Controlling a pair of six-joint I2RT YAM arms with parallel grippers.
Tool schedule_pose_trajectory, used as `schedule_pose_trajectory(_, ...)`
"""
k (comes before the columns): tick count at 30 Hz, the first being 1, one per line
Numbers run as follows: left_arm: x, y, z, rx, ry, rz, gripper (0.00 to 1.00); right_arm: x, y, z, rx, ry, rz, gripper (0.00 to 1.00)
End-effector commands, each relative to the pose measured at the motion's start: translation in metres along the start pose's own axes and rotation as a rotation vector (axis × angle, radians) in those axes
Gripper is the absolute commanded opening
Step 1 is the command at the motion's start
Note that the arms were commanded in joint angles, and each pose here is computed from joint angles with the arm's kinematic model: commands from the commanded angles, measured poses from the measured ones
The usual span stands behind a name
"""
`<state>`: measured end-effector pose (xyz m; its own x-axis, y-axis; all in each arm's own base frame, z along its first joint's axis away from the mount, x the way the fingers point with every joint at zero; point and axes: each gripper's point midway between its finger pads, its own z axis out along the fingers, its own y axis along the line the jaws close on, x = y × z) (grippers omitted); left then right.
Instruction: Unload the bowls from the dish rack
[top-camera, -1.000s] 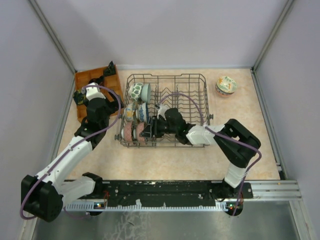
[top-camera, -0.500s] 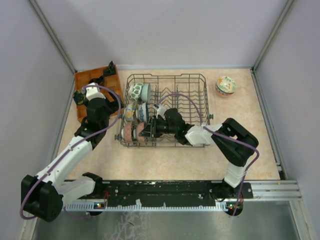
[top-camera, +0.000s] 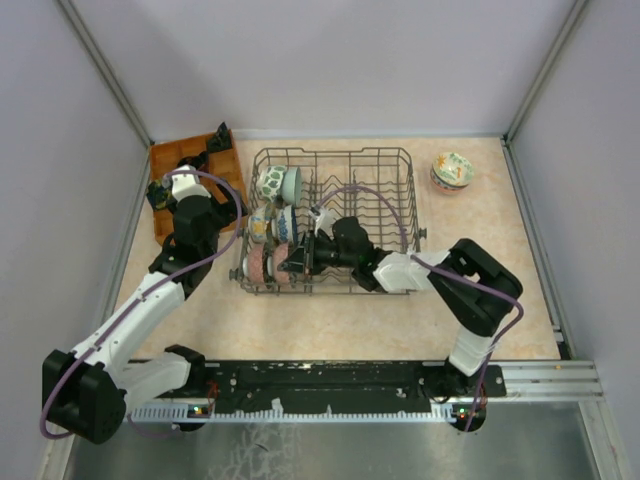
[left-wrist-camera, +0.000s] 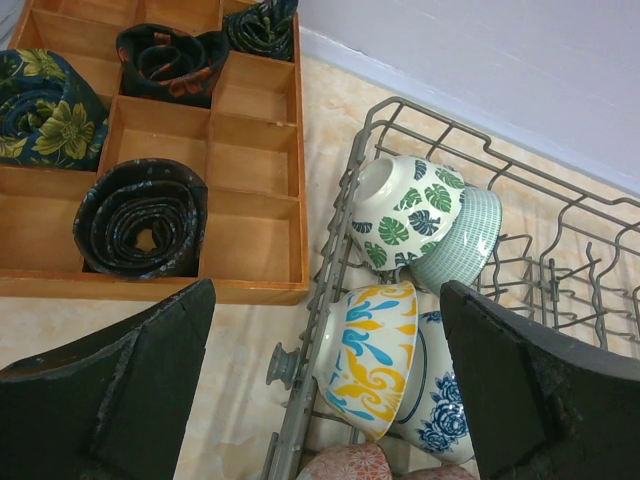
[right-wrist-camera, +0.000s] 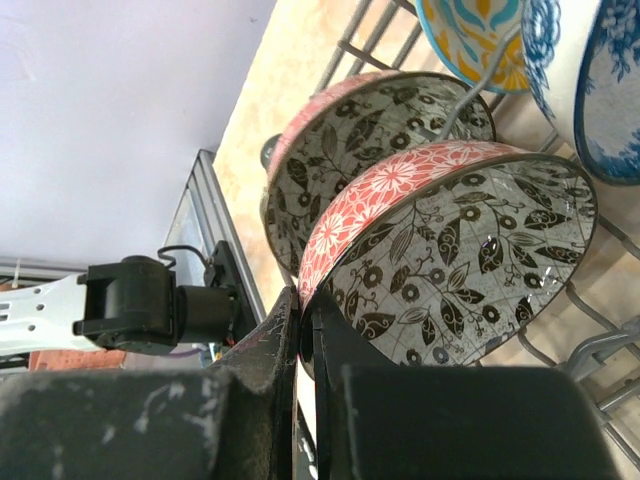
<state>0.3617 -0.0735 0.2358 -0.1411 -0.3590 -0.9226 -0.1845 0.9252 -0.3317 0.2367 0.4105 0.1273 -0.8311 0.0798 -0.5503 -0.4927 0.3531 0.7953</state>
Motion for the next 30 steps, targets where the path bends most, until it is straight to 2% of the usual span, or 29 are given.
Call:
schedule_pose_trajectory(1,-0.011,-0.004,-0.002,0.009,-0.033,-0.009,0.99,-0.047,0.074,-0.02,-0.186,-0.156,-0.127,0.0)
schedule_pose_trajectory(8,-0.011,-0.004,-0.003,0.009,-0.032,-0.012,0.99,-0.071,0.113,-0.04,-0.249,-0.22,-0.202,0.0)
schedule_pose_trajectory(12,-0.012,-0.003,-0.003,0.007,-0.033,-0.012,0.99,-0.094,0.124,-0.053,-0.175,-0.258,-0.275,0.0)
schedule_pose_trajectory(17,-0.012,-0.003,-0.004,0.008,-0.033,-0.014,0.99,-0.167,0.105,-0.094,0.148,-0.405,-0.428,0.0)
schedule_pose_trajectory(24,-0.013,-0.008,-0.004,0.027,-0.032,-0.02,0.99,-0.289,0.031,-0.193,0.621,-0.529,-0.473,0.0)
schedule_pose_trajectory(30,-0.015,-0.01,-0.003,0.031,-0.033,-0.019,0.99,-0.352,-0.051,-0.248,0.988,-0.425,-0.455,0.0)
